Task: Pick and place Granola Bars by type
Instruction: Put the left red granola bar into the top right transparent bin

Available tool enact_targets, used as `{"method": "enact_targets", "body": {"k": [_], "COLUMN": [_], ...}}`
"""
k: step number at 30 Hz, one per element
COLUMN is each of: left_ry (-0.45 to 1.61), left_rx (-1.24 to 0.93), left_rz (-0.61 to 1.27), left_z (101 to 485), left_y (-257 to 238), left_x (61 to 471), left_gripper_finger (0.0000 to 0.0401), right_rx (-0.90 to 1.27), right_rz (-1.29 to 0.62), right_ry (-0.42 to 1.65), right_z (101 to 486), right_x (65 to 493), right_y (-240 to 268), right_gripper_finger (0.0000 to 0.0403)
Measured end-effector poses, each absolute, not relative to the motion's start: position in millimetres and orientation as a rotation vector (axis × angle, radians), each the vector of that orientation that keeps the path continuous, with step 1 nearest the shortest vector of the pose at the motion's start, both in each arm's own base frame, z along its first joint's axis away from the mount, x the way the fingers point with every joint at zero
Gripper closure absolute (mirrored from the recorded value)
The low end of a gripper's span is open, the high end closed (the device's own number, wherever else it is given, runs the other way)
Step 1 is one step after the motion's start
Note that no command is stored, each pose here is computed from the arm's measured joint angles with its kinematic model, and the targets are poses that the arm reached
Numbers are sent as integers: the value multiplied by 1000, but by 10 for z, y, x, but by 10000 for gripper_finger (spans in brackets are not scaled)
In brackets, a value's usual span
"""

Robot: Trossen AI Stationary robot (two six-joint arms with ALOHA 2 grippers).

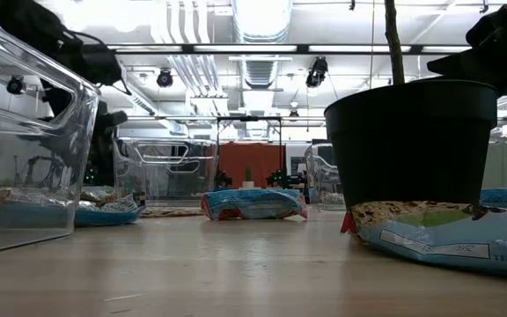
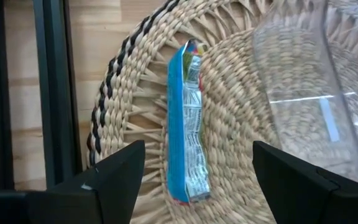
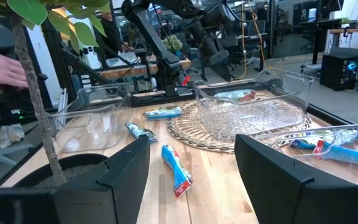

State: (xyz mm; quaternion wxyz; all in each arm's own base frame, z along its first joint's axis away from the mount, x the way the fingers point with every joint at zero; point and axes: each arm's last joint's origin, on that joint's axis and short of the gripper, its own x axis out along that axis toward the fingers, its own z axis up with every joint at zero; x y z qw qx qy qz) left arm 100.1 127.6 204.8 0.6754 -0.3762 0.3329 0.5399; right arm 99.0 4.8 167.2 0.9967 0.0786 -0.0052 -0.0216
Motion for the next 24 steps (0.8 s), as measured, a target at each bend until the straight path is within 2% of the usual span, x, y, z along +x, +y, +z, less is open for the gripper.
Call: {"method": "enact_targets", "body": {"k": [13, 24], "left_ry": [767, 767], "left_rx": [-866, -865], "left_rz": [1181, 1165], "left_z": [1701, 1553], "left_y": [1304, 1347], "left_x": [1000, 999], "left_gripper_finger": [124, 124], "right_rx": [157, 157], "right_rz": [-43, -43], "right_ry": [-10, -10], "right_z": [1673, 1672], "right_x": [990, 989], "right_y": [48, 48], "right_gripper_finger": [179, 179]}}
